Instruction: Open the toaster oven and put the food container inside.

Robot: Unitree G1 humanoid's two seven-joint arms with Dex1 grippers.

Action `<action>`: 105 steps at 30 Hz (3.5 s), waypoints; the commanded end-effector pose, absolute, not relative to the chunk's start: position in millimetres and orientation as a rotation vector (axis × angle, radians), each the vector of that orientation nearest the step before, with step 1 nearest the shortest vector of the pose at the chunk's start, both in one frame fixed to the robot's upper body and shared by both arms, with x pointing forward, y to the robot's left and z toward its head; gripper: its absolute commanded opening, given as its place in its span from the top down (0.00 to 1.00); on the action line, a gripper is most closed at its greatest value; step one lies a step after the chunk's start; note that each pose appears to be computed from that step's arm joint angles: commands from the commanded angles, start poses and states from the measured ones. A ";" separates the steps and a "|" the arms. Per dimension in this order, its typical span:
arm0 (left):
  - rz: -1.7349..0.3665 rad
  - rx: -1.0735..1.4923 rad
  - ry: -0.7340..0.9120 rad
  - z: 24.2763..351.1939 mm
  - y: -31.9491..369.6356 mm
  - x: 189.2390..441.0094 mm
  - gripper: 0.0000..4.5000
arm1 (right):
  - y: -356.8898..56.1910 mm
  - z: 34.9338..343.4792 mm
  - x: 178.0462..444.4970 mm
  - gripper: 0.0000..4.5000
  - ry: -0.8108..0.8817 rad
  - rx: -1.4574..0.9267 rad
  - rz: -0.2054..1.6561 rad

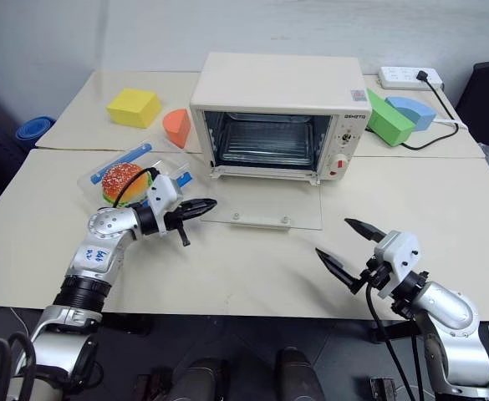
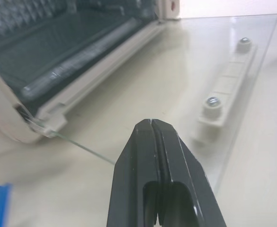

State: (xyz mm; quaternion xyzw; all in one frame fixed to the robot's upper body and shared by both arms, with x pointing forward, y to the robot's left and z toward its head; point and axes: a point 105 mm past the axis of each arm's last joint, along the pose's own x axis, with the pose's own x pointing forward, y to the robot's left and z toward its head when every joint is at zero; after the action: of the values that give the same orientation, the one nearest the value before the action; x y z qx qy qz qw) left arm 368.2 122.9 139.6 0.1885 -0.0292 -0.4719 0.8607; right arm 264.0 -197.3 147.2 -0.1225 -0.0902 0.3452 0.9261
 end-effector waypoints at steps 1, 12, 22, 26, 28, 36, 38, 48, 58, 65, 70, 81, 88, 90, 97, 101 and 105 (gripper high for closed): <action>-0.962 0.442 -0.079 141.1 122.5 368.3 0.99 | -194.2 176.6 267.5 0.00 -0.277 -0.259 0.710; -0.794 0.092 -0.367 197.0 181.6 307.4 0.55 | -171.3 200.6 284.2 0.00 -0.371 -0.163 0.844; -0.085 -0.092 -0.058 161.5 352.7 219.0 0.01 | -120.9 207.2 281.7 0.00 -0.510 -0.252 1.117; 0.008 -0.134 0.021 157.5 364.8 218.8 0.01 | -114.8 206.5 281.5 0.00 -0.522 -0.251 1.158; 0.017 -0.146 0.023 165.0 361.8 229.7 0.01 | -115.7 205.6 282.1 0.00 -0.518 -0.252 1.158; -0.049 -0.265 0.176 197.9 326.9 294.5 0.01 | -128.1 201.8 285.0 0.00 -0.485 -0.274 1.117; -0.012 -0.290 0.281 192.0 325.7 306.7 0.01 | -130.0 200.2 285.5 0.00 -0.473 -0.271 1.103; 0.054 -0.283 0.402 191.7 330.2 330.2 0.01 | -131.8 193.0 278.4 0.00 -0.462 -0.265 1.062; 0.038 -0.364 0.494 170.5 326.2 342.3 0.39 | -134.9 191.6 277.3 0.00 -0.460 -0.264 1.028; 0.024 -0.399 0.490 173.8 326.5 349.7 0.86 | -139.7 195.4 279.5 0.00 -0.483 -0.280 0.998; 0.007 -0.339 0.442 195.0 335.0 350.0 1.00 | -144.9 194.1 279.8 0.00 -0.476 -0.291 0.979; -0.262 -0.166 0.416 248.7 274.5 350.8 1.00 | -174.6 186.1 274.9 0.00 -0.421 -0.318 0.861; -0.390 -0.113 0.475 238.0 205.5 351.6 1.00 | -203.0 176.9 260.0 0.00 -0.365 -0.330 0.727; -0.424 -0.118 0.458 237.6 185.7 355.9 1.00 | -209.2 173.7 254.1 0.00 -0.349 -0.323 0.689; -0.405 -0.081 0.456 230.7 147.6 376.7 1.00 | -212.2 165.8 236.3 0.00 -0.314 -0.311 0.636; -0.437 -0.109 0.441 228.3 127.3 387.0 1.00 | -206.5 167.7 234.7 0.00 -0.327 -0.300 0.624; -0.449 -0.123 0.439 226.0 116.0 393.1 0.84 | -201.0 170.6 234.9 0.00 -0.340 -0.290 0.621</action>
State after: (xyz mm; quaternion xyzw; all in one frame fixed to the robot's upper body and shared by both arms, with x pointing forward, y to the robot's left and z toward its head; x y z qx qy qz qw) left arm 390.2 120.1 212.7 -0.0647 0.2430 -0.2172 0.9432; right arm 237.8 -206.9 162.0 -0.1406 -0.1470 0.3016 0.9315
